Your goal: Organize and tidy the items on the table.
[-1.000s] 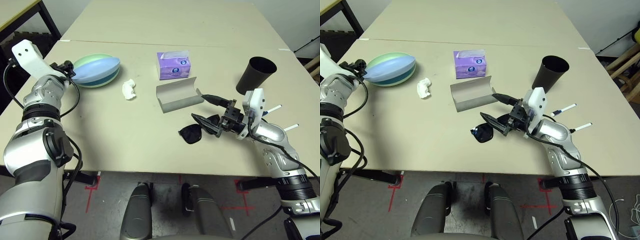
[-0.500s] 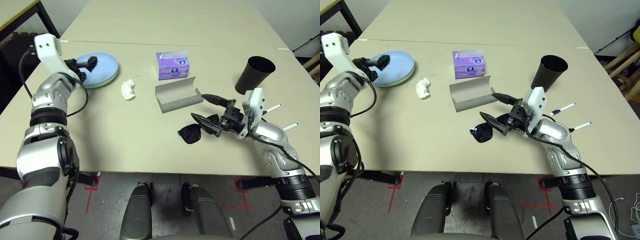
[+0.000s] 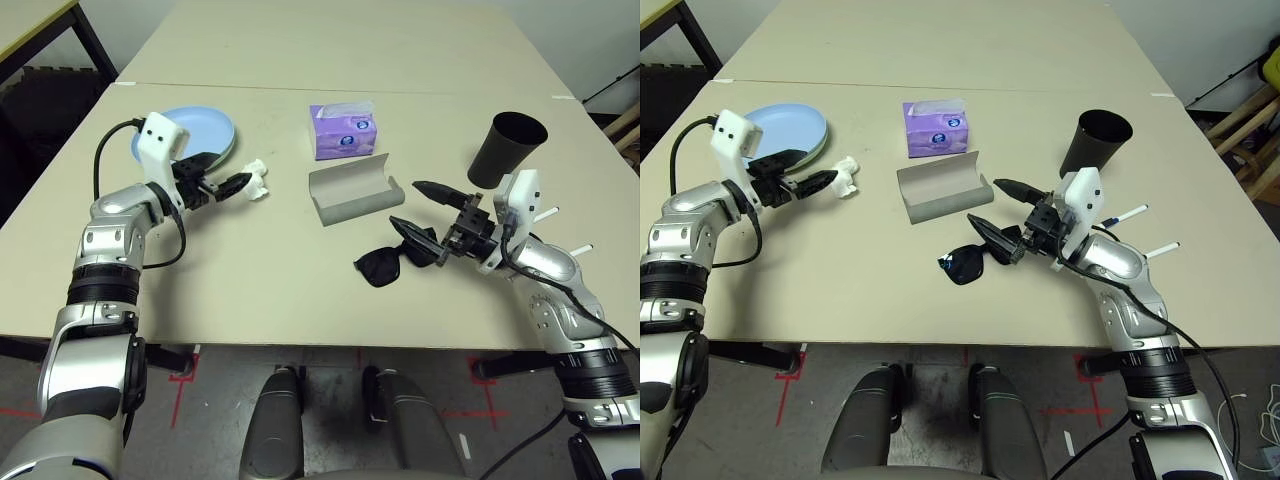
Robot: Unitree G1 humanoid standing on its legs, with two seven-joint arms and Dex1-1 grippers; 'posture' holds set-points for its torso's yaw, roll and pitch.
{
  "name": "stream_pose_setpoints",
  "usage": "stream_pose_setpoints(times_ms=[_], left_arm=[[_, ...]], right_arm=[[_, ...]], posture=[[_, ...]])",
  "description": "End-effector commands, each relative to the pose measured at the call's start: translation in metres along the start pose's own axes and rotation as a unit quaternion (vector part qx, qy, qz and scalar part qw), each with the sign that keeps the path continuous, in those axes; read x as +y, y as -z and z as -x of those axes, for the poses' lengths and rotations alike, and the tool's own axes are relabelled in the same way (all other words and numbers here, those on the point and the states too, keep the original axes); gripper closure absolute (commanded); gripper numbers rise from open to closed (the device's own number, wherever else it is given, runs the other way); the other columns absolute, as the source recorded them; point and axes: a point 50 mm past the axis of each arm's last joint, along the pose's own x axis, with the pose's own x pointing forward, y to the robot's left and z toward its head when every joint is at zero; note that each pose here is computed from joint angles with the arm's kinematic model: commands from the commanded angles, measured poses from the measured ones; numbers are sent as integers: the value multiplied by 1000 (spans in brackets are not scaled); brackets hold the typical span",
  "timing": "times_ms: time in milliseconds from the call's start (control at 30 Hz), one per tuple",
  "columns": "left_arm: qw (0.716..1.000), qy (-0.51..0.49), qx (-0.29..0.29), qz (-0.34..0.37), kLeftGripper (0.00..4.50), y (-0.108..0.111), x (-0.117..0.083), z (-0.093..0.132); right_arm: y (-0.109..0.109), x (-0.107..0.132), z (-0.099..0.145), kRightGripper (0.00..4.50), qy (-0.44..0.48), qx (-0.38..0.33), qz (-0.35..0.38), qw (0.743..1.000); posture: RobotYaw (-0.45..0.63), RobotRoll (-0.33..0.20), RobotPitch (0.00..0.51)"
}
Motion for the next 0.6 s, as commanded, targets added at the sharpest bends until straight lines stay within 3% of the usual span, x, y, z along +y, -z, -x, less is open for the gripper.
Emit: stream_pose_setpoints(times_ms=[33, 600], left_arm=[[999, 15, 29, -10, 47, 6, -3, -2], [1000, 21, 7, -6, 47, -6, -16, -31]], right_arm=[[-1, 1, 3, 0, 3, 1, -1, 1000], [6, -1, 3, 0, 43, 23, 0, 999]], posture=[[122, 0, 160], [130, 0, 166]])
